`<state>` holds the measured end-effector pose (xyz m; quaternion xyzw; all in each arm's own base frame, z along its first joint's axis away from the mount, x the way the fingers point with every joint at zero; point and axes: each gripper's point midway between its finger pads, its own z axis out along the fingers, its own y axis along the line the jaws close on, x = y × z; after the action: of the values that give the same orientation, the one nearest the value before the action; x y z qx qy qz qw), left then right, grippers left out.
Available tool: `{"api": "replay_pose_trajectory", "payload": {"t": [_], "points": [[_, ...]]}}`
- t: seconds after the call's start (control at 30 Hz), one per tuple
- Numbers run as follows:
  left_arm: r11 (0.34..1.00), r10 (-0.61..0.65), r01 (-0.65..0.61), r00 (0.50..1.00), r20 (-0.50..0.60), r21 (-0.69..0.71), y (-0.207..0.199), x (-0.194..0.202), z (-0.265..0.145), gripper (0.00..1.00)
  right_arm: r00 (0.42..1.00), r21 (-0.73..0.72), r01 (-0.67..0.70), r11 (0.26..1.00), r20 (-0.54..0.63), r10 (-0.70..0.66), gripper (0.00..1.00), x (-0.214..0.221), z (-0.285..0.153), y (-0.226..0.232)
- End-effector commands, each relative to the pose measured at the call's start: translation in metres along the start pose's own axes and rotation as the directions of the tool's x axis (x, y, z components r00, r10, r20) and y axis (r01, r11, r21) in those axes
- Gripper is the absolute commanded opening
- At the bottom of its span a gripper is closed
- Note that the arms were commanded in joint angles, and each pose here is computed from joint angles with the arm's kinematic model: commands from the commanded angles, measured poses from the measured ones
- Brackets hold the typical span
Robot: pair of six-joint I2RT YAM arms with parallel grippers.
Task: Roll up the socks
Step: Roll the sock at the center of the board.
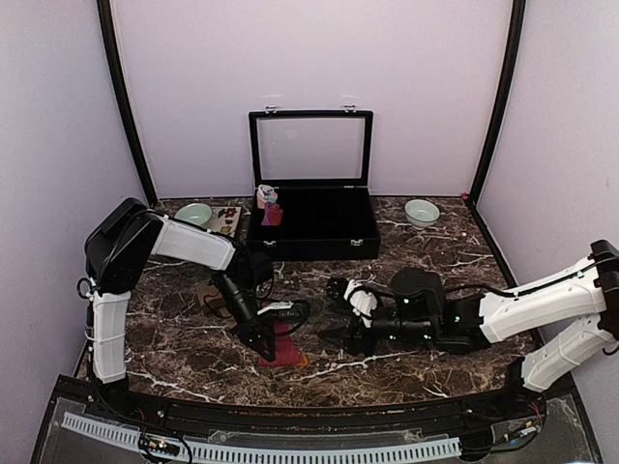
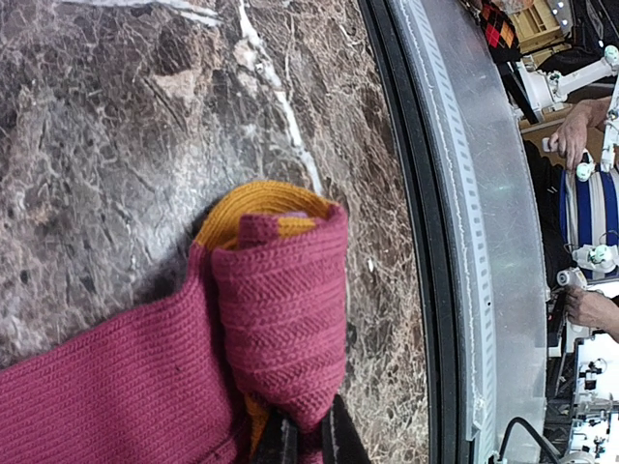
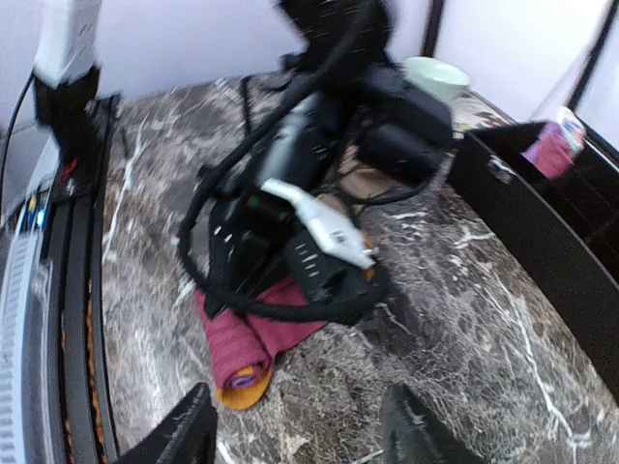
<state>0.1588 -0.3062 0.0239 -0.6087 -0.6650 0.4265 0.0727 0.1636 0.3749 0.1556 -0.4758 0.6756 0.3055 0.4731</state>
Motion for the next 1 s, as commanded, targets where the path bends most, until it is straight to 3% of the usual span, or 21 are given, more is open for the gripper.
{"api": "replay_pose_trajectory", "payload": {"t": [0.0,0.33,0.63,0.97], "points": [[0.993,-0.101,0.082,0.96,-0.261,-0.081,0.025,0.068,0.015,0.03,0.995,-0.191,0.086,0.978,-0.037,-0.094,0.66,0.008,0.011,0.047],[0.993,-0.097,0.076,0.956,-0.278,-0.087,0.027,0.071,0.015,0.03,0.946,-0.339,0.23,0.912,-0.142,-0.291,0.62,0.051,0.054,0.084],[0.993,-0.095,0.07,0.953,-0.289,-0.095,0.031,0.071,0.014,0.05,0.878,-0.327,0.382,0.865,-0.164,-0.449,0.57,0.07,0.1,0.078],[0.993,-0.1,0.074,0.947,-0.306,-0.097,0.031,0.074,0.013,0.05,0.86,-0.323,0.4,0.858,-0.19,-0.473,0.49,0.084,0.119,0.076]]}}
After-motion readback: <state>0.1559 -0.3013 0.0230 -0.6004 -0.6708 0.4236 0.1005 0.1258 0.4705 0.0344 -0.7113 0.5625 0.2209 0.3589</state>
